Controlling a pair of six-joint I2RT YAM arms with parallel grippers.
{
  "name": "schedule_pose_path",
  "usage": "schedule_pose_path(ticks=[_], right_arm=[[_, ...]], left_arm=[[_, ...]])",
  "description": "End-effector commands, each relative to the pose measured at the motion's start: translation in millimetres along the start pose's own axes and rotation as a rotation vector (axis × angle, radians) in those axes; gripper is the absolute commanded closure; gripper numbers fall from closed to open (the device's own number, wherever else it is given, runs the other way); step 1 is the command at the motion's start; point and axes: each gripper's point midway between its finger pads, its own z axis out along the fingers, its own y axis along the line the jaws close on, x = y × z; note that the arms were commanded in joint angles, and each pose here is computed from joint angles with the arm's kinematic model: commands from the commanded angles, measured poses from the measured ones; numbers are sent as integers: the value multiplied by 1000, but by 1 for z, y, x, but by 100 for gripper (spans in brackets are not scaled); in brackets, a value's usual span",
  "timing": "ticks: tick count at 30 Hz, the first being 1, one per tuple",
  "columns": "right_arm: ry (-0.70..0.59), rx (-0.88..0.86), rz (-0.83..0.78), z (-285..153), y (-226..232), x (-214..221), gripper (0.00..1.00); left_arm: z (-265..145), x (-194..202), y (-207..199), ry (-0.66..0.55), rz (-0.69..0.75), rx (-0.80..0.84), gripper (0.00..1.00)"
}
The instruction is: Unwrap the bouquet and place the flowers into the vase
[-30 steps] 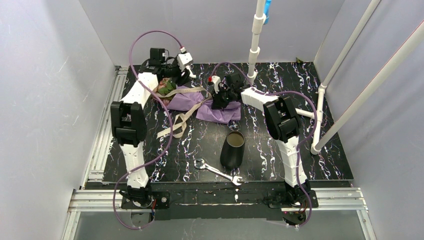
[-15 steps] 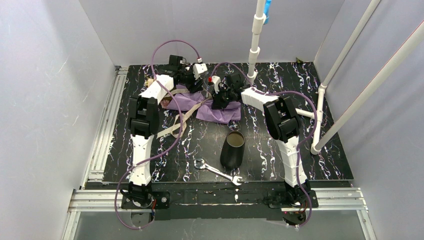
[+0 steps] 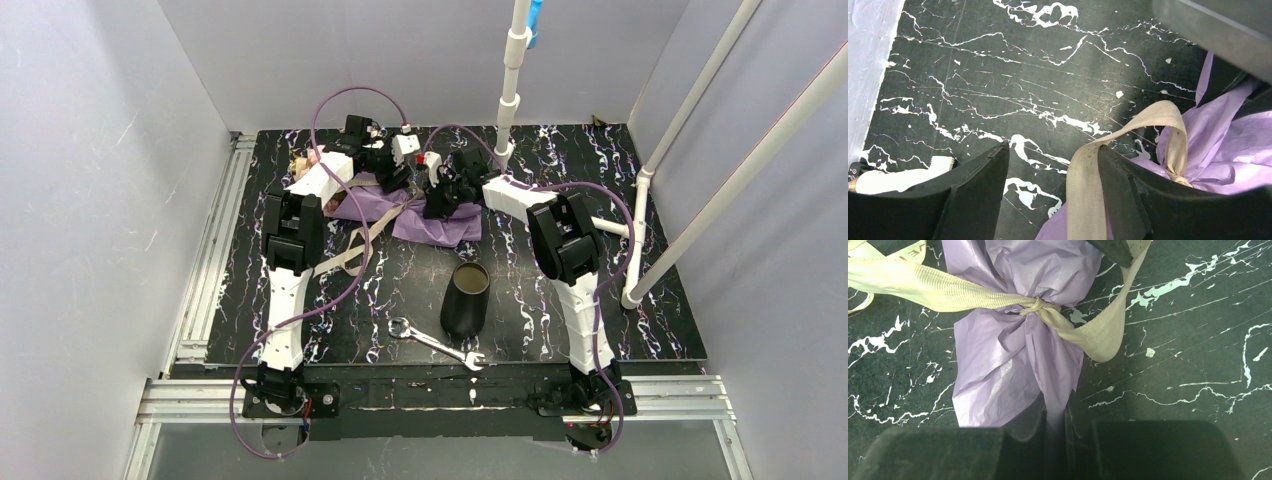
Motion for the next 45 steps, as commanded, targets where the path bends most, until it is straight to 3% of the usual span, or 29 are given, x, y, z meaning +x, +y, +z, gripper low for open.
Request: schedule_pose_path(ticks=[1, 5, 11, 13, 16, 17, 24, 29, 31, 36, 45], right_arm=[[206, 10, 129, -2, 4, 77, 99], [207, 10, 130, -3, 5, 78, 99], [209, 6, 140, -2, 6, 80, 99], [209, 7, 144, -3, 5, 80, 99], [213, 9, 154, -4, 4, 84, 99], [216, 9, 159, -4, 4, 86, 99], [231, 31, 184, -2, 0, 95, 99], [233, 57, 216, 1, -5, 100, 99], [238, 78, 218, 1, -8, 101, 99], [237, 90, 226, 1, -10, 101, 99], [222, 73, 250, 1, -6, 96, 99]], left_arm=[[-12, -13, -11, -21, -3, 34, 35], [-20, -18, -17, -45, -1, 41, 33], [-6, 5, -17, 12, -46, 50, 35], [-4, 5, -14, 20, -73, 49, 51], [-9, -9, -9, -4, -87, 31, 93], [-12, -14, -7, -16, -106, 16, 100], [-64, -103, 25, -205, -214, -151, 100], [-122, -150, 3, -282, -274, -130, 100], [-148, -144, -11, -286, -314, -131, 100], [-202, -81, -45, -193, -415, -167, 100], [-203, -15, -101, -12, -208, -61, 100]])
